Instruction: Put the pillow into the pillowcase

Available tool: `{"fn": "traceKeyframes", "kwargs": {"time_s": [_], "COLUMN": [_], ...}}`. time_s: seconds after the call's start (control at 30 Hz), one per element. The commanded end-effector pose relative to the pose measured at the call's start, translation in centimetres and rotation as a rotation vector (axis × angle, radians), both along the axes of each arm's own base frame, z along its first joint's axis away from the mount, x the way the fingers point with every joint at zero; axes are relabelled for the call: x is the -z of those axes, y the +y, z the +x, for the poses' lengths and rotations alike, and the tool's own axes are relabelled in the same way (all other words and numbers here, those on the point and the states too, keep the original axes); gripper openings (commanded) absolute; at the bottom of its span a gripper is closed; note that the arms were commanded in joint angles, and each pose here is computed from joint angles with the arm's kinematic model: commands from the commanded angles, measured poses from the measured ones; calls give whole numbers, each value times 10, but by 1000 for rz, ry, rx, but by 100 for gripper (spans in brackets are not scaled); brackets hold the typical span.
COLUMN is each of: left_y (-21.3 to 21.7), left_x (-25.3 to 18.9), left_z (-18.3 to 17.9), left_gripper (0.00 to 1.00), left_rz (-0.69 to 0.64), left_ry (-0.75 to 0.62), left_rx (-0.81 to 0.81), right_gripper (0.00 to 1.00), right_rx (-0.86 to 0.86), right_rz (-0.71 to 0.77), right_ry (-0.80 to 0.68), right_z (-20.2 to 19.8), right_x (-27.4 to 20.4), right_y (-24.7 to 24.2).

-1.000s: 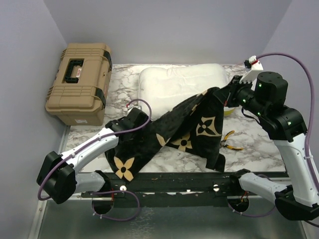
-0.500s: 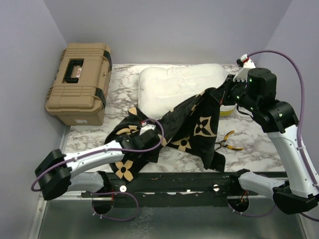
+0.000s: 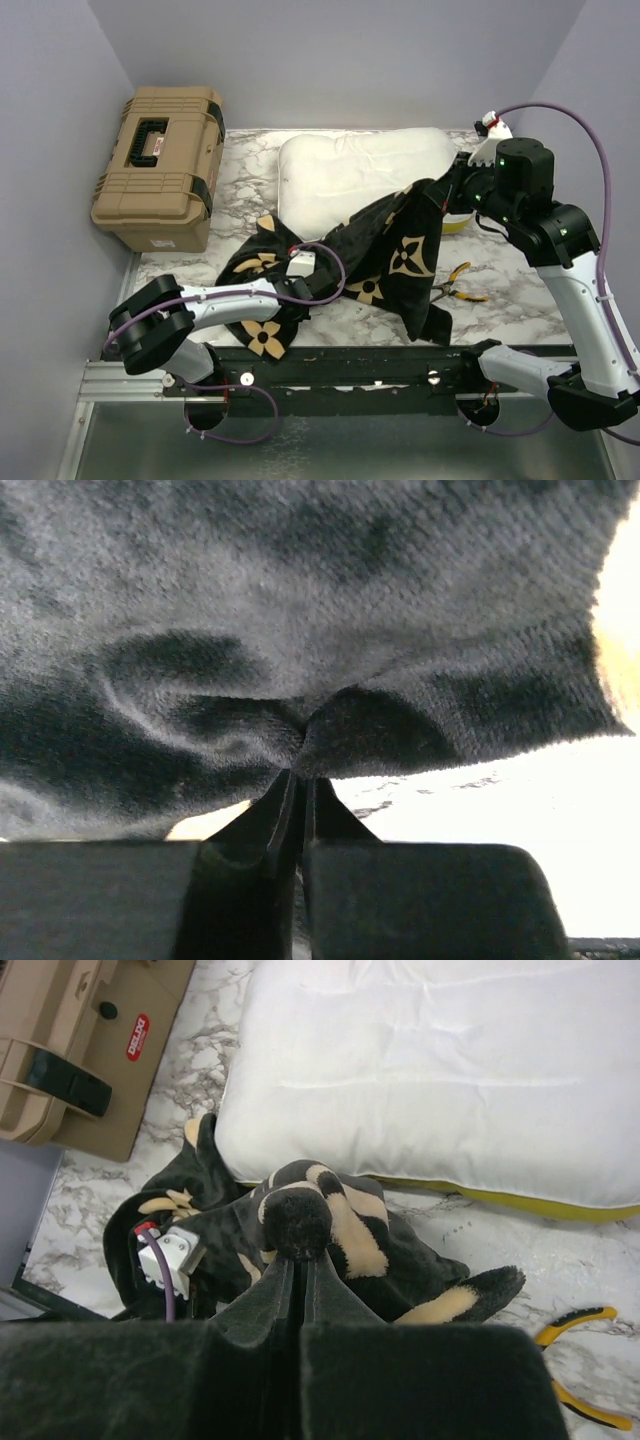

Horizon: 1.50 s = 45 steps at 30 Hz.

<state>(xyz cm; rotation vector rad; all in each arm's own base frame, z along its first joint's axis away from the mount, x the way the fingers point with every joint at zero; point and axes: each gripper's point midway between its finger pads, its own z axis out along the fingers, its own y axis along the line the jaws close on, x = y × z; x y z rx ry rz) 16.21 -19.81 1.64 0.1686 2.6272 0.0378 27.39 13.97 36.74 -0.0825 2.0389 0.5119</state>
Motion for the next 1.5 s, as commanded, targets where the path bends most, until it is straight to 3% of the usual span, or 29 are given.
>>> {"fn": "traceKeyframes", "kwargs": {"time_s": [0.0,0.13,0.37,0.57,0.83,1.1,1.27,1.47], "left_y": [36,28,47,74,97,116,112,75], "left_x": [3,-63,-260,-384,-500,-555,-553,-538], "left_z": [7,43,111,124,110,87,94,122], "left_gripper": [0,0,0,0,0,0,0,0], "left_rz": [149,64,-96,-73,-266,-443,-402,-356], "left_ry": [-10,-122,-492,-720,-975,-1130,-1125,-1045], "left_rx": [-50,-67,-132,-188,-256,-278,-266,-210], "right_gripper": [0,0,0,0,0,0,0,0], "right_rx": [35,49,46,61,183,243,229,219], "right_rz": [-22,-28,10,64,127,161,114,56], "right_ry": [-40,-48,-114,-246,-512,-647,-597,-527], "right_z": [-4,-4,-3,-9,-34,-54,-39,-14], "right_x": [-9,-12,-43,-94,-174,-209,-197,-185], "right_y": [-11,-14,-13,-18,-54,-74,-67,-57]}}
